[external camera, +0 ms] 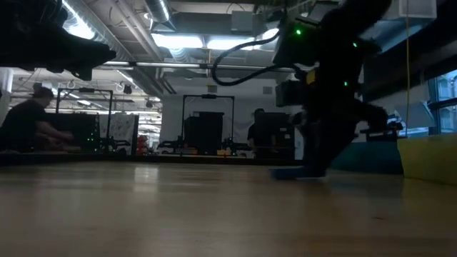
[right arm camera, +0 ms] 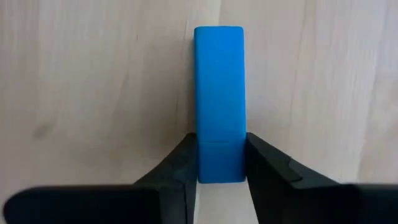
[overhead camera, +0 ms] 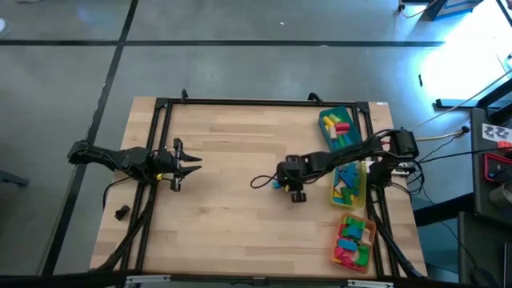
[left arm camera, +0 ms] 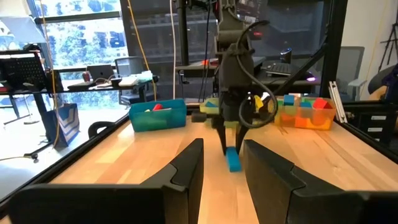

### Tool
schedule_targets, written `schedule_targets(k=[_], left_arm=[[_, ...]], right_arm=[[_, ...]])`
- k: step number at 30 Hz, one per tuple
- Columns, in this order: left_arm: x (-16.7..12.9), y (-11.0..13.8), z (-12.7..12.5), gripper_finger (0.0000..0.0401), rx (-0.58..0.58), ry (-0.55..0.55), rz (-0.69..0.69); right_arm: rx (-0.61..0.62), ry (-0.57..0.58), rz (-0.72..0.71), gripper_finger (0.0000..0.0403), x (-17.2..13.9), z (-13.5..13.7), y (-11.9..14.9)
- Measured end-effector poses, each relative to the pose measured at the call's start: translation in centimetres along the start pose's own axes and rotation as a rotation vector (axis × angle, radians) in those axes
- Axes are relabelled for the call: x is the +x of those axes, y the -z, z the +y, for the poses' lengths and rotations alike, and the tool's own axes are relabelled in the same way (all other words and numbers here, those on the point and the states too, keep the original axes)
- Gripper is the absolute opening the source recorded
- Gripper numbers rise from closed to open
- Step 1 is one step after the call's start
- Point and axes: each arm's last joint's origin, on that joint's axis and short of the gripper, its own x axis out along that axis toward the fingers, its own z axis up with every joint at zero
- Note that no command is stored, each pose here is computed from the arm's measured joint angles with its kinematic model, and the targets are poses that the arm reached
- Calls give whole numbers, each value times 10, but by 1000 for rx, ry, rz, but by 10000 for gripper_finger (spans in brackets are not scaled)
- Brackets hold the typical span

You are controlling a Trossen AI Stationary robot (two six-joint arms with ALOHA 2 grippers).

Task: Sort blocks by size
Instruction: Put the blue rectangular block into the yellow bin

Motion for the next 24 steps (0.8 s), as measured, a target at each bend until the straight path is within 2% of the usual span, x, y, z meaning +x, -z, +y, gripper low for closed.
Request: schedule_targets(k=[6,12,20,22,24], left_arm=[[0,0,0,100,0,0,0],[0,0,0,100,0,0,0],[0,0,0,100,0,0,0],[0,0,0,100,0,0,0],[0,0,0,100,0,0,0]], right_arm=[[62,-10,241,104,-33,-1,-7],[217,-26,462,118,-70,0,-8],[337,-9,745,109,-97,2,7],[375,-9,760,112,-97,3,9],[404,-60,752,115,-98,4,11]])
